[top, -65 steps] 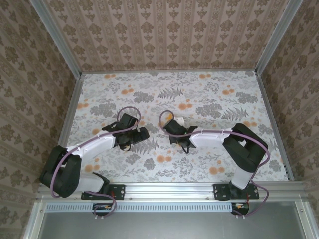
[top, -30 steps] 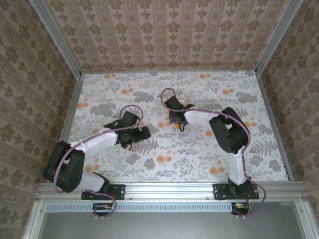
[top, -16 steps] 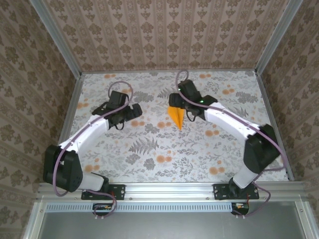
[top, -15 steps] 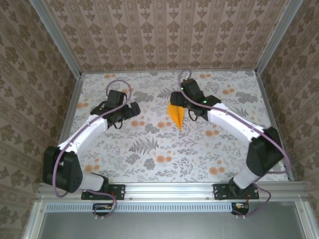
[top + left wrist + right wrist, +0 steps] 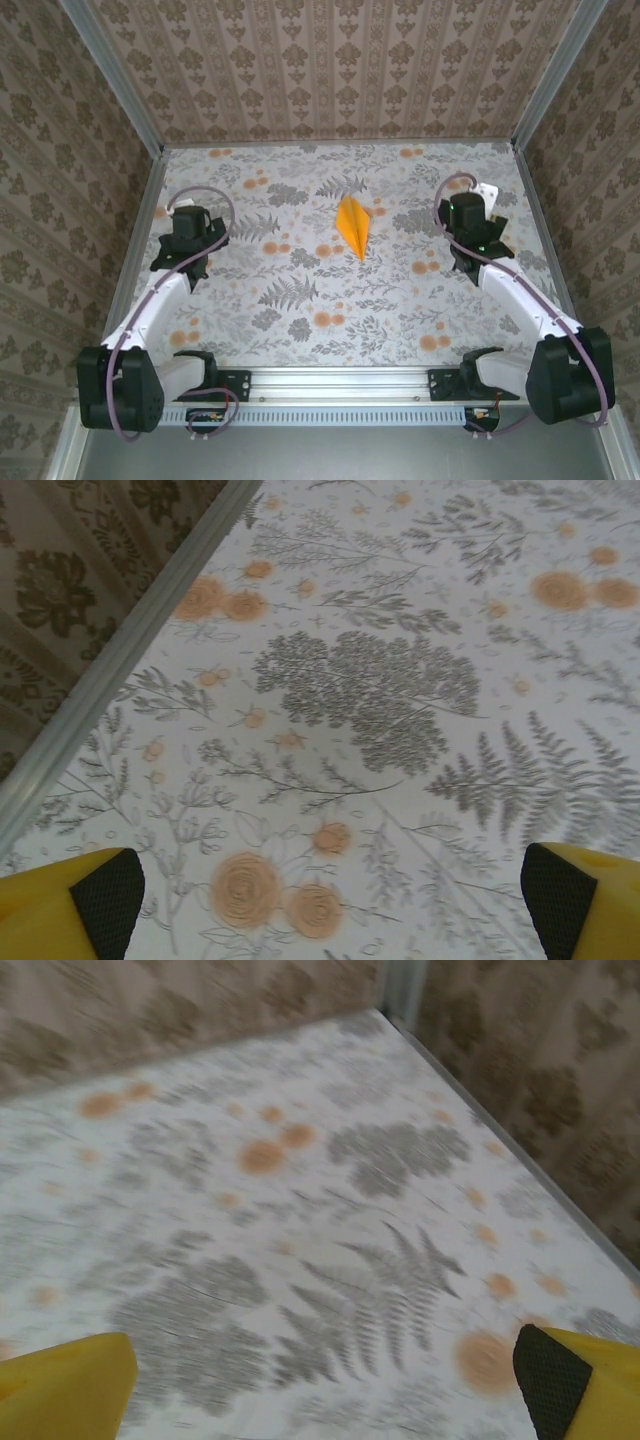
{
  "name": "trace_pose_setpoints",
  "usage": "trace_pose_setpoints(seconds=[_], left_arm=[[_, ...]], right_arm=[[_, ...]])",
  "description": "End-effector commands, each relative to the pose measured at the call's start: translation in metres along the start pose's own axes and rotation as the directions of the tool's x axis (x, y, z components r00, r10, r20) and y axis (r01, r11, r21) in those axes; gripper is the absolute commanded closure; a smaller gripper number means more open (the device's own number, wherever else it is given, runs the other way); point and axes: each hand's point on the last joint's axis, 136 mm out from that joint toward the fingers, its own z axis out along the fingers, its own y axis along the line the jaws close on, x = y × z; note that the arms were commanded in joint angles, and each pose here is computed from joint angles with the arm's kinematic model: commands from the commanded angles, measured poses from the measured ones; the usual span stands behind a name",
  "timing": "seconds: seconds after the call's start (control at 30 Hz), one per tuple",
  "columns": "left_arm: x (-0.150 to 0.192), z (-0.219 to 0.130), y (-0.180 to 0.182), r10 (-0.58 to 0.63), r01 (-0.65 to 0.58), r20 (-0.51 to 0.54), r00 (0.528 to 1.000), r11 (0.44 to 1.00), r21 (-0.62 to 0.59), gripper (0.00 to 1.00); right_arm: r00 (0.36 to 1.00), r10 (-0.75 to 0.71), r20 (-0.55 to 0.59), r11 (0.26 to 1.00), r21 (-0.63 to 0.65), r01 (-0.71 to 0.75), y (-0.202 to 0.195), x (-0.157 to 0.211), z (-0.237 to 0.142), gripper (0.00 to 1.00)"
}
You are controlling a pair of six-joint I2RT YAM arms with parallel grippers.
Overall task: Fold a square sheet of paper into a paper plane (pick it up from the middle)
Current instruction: Move the paper plane to the center of the table, then reset both arms
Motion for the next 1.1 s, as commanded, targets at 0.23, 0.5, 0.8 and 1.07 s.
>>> trace_pose_setpoints(seconds=[0.23, 0.5, 0.8, 1.07], left_arm=[[-0.004, 0.02, -0.001, 0.122, -0.141, 0.251, 0.96, 0.988, 0.057, 0.0], [-0.001, 0.031, -0.018, 0.106, -0.188, 0.368, 0.924, 0.962, 0.195, 0.0], [0.005, 0.056, -0.03, 0.092, -0.205, 0.373, 0.923, 0.939, 0.276, 0.0], [0.009, 0.076, -0.037, 0.159, -0.235, 0.313, 0.936, 0.946, 0.224, 0.0]], right_arm=[[0.99, -0.037, 0.137, 0.999, -0.029, 0.041, -0.002, 0.013, 0.031, 0.0], [0.974, -0.061, 0.218, 0.977, -0.187, 0.103, 0.031, 0.023, 0.043, 0.0], [0.976, -0.093, 0.199, 0.95, -0.277, 0.147, 0.049, 0.041, 0.054, 0.0], [0.978, -0.088, 0.19, 0.948, -0.285, 0.141, 0.049, 0.043, 0.057, 0.0]])
